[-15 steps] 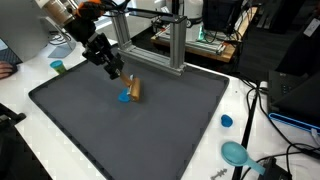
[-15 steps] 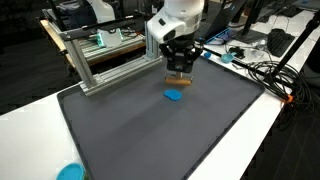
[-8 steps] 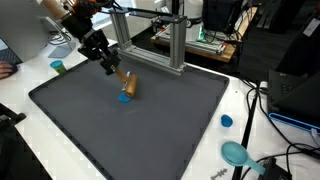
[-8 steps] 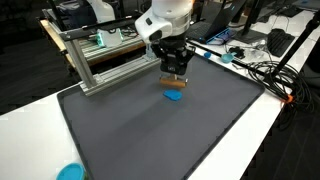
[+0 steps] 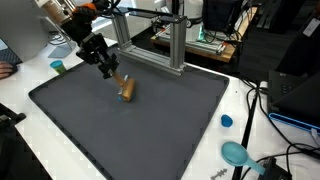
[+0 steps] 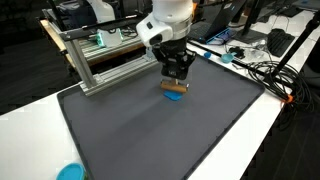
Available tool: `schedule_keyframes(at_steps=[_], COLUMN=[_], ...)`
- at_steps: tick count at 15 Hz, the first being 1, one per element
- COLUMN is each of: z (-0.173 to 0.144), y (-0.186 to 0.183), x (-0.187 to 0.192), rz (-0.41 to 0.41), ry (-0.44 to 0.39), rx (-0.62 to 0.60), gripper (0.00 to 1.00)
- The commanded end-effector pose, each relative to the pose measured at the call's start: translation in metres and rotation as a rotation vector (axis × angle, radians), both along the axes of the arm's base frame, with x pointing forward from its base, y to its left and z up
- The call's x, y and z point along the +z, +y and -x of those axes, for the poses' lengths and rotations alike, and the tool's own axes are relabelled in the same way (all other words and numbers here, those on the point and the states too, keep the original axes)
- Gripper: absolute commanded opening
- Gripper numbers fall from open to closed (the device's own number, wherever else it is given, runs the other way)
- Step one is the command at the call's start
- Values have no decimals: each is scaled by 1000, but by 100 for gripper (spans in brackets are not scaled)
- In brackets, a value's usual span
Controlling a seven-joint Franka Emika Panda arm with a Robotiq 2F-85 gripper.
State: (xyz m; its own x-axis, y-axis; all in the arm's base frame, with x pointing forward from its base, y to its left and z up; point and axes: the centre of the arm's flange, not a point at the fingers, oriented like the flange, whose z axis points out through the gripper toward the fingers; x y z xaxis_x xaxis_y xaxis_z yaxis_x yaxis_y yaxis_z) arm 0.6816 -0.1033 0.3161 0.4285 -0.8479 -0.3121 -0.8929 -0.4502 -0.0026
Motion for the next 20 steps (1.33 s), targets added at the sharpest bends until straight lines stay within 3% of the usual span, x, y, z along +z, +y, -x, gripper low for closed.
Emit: schedule_keyframes(at_steps=[1,5,11,20], z=[26,42,55,72], y=[31,62,83,96], x=[5,5,16,18], rz=[84,216,302,296], ry=[-32,-82,-128,-201], rx=[-3,0,-6,53], gripper=[22,22,22,22])
